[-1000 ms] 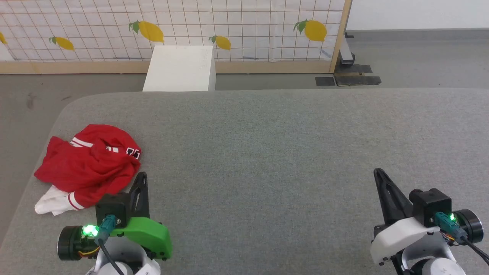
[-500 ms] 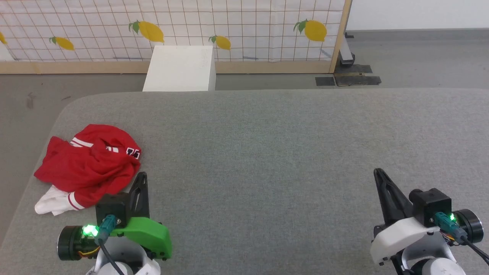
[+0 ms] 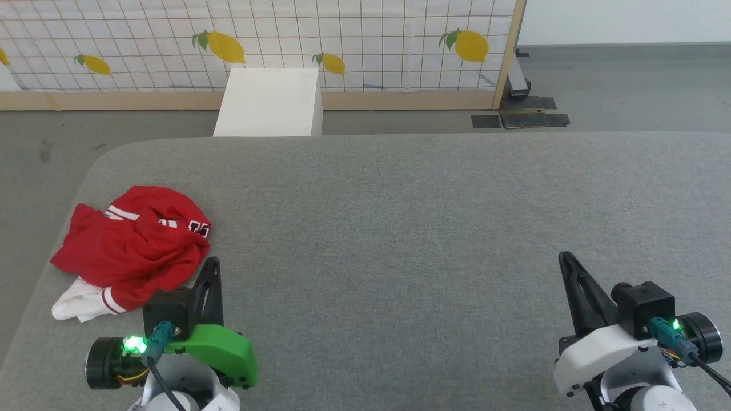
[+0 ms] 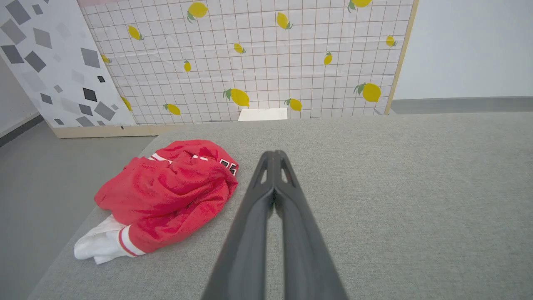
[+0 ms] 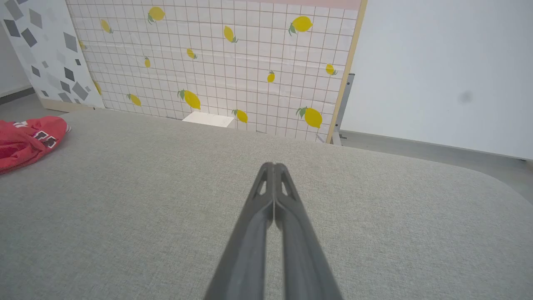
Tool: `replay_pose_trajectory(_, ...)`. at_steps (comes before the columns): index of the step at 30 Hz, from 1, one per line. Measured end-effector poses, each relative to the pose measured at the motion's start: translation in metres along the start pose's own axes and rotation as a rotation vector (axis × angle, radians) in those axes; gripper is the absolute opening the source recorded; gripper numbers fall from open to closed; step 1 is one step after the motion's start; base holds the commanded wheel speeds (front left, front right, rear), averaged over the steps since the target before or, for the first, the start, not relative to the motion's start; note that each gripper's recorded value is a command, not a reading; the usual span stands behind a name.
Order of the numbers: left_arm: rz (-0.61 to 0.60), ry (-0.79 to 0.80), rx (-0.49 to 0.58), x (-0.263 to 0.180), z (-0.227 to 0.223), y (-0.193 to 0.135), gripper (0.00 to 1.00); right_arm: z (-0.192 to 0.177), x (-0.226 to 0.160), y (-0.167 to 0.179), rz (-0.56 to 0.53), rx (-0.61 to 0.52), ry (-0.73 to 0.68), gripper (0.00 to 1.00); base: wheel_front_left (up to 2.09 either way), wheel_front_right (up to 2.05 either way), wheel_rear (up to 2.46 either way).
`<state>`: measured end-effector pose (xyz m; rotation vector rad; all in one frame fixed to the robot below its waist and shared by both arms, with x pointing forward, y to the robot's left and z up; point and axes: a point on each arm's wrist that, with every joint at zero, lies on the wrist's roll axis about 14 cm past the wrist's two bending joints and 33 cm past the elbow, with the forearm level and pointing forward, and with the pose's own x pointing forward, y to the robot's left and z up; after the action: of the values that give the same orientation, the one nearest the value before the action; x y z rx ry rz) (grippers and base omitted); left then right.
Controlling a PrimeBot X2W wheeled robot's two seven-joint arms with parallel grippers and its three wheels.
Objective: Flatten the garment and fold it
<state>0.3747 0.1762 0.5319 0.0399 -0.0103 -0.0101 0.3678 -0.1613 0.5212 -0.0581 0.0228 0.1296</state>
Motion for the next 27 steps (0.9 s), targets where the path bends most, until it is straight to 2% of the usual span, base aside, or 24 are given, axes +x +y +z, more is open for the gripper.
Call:
replay_pose_trajectory(1,0.000,0.000,0.000,0.0000,0.0000,0.0000,0.00,0.0000,0.0000,0.0000,0.000,0.000,0.000,0.00,0.00,0.00,0.00)
replay_pose_trajectory(2,0.000,0.000,-0.001,0.0000,0.0000,-0.0001,1.00,-0.0001,-0.0001,0.0000,0.000,0.000,0.000,1.00,0.00,0.00,0.00)
replay_pose_trajectory(27,-0.022,-0.011,-0.024,-0.0004,-0.0032,-0.0077,1.00,-0.0018,-0.0006,-0.0021,-0.006,0.013,-0.017,1.00,0.00,0.00,0.00)
